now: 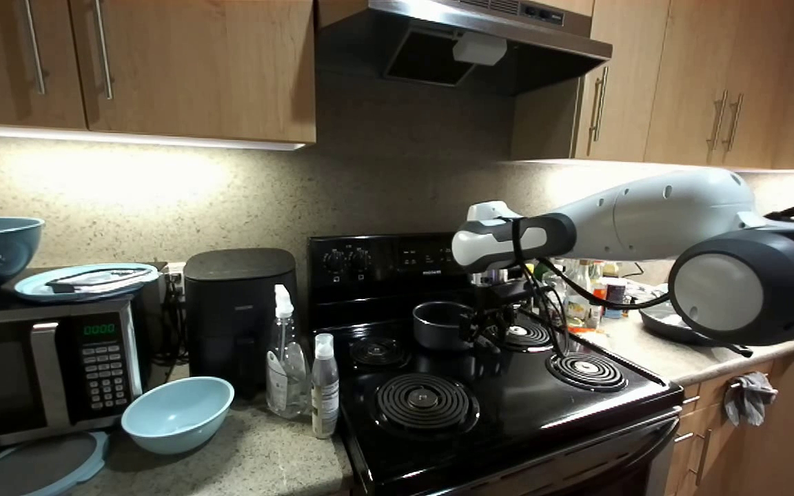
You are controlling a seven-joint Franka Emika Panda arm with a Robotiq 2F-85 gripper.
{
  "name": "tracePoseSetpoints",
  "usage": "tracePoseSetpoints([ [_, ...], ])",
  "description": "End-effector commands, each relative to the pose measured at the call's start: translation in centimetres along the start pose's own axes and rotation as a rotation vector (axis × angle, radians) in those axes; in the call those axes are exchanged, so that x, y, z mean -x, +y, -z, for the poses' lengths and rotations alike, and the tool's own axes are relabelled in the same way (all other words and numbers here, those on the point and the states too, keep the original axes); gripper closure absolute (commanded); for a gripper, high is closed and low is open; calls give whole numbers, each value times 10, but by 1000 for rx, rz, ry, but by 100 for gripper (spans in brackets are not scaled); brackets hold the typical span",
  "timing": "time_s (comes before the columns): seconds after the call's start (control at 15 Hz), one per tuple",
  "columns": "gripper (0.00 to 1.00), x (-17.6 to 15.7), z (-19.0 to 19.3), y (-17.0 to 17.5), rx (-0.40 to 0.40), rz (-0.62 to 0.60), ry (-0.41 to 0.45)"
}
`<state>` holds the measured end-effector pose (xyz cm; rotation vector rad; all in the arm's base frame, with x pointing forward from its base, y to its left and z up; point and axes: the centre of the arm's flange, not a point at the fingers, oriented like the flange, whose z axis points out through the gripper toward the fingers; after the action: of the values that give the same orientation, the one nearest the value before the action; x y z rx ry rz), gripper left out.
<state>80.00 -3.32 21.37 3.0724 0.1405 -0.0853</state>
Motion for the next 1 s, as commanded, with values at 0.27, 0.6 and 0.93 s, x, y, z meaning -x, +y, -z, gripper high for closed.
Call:
tracePoseSetpoints([
  [0.27,0,-15,13,-34,-19,103,108],
  [0.6,0,-13,11,-36,-11,68,88],
  [0.93,0,-26,-1,-25,-34,57,52],
])
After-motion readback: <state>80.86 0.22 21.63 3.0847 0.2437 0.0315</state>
